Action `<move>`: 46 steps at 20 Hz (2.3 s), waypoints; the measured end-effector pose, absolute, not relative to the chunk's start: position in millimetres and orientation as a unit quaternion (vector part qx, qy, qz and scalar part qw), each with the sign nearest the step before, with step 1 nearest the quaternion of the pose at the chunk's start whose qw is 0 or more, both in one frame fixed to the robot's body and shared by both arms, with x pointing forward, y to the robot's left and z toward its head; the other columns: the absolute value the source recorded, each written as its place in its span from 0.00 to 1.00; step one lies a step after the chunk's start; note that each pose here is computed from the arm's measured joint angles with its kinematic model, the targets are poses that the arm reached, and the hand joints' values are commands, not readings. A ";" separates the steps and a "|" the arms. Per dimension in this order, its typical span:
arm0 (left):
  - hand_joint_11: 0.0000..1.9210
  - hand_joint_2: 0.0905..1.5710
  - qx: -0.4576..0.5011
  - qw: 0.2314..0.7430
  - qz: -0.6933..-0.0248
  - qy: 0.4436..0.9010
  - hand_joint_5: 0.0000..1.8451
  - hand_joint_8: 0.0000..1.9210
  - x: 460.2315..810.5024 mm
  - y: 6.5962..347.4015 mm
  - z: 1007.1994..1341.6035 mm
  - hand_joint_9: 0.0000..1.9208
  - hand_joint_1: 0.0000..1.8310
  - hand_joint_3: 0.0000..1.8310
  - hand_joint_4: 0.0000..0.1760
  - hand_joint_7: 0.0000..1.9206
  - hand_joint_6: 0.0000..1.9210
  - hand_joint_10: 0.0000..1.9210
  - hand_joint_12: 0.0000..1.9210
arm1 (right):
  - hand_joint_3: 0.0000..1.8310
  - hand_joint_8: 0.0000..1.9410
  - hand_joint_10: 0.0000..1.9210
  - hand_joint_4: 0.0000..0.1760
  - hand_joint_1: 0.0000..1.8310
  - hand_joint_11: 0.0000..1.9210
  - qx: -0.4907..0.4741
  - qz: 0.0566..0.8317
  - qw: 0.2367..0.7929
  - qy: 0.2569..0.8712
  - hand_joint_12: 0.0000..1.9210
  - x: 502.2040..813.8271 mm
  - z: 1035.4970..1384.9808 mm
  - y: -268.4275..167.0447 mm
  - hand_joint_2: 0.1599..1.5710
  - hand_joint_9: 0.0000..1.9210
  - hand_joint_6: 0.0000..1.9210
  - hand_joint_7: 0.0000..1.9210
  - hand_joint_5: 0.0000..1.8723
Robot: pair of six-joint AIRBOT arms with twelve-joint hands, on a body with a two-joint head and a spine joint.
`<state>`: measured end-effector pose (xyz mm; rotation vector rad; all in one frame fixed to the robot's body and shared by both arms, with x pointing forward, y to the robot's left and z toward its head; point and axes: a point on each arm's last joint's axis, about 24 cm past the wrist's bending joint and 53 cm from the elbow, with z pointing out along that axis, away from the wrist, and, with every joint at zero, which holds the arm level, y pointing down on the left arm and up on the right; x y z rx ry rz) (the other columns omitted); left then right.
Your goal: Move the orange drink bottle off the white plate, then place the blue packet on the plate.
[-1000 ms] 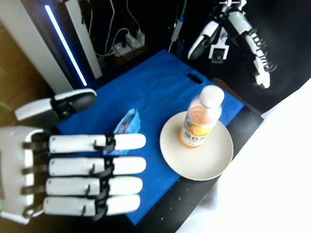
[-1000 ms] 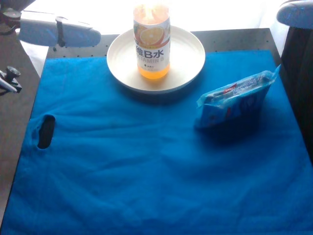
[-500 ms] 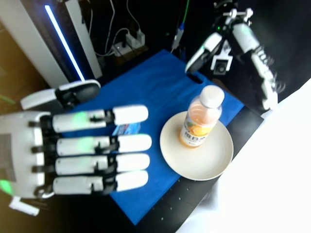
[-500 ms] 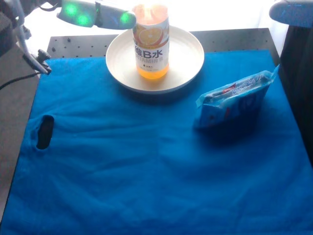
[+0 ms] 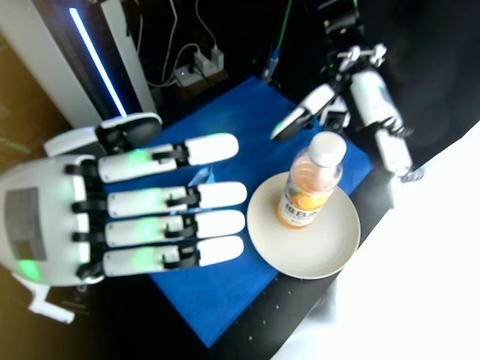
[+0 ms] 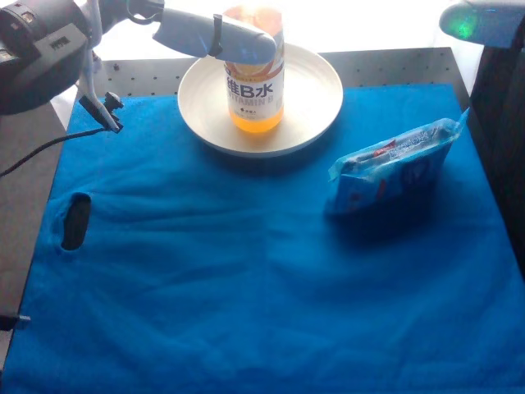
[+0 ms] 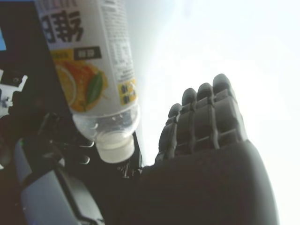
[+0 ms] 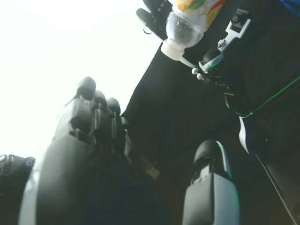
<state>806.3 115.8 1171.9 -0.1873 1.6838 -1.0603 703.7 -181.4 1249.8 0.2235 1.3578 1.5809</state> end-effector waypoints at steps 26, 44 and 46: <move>0.40 0.65 -0.134 0.484 -0.480 0.719 0.52 0.37 819.7 91.4 1136.5 0.58 0.75 0.00 0.00 0.57 0.42 0.47 0.54 | 0.00 0.00 0.00 0.37 0.27 0.00 0.082 0.667 0.492 0.553 0.20 697.8 1254.0 -168.9 0.56 0.08 0.00 0.12 0.02; 0.24 0.72 -0.090 0.446 -0.594 0.664 0.54 0.61 779.9 107.4 1202.5 0.48 0.66 0.00 0.00 0.42 0.53 0.01 0.62 | 0.00 0.00 0.00 0.31 0.28 0.02 0.079 0.675 0.486 0.549 0.10 693.0 1255.0 -163.1 0.58 0.07 0.00 0.15 0.04; 0.28 0.71 -0.065 0.440 -0.589 0.675 0.51 0.58 765.6 106.9 1202.3 0.52 0.66 0.00 0.11 0.46 0.55 0.02 0.62 | 0.00 0.00 0.00 0.32 0.28 0.01 0.079 0.675 0.486 0.549 0.10 693.0 1255.1 -163.1 0.57 0.07 0.00 0.14 0.03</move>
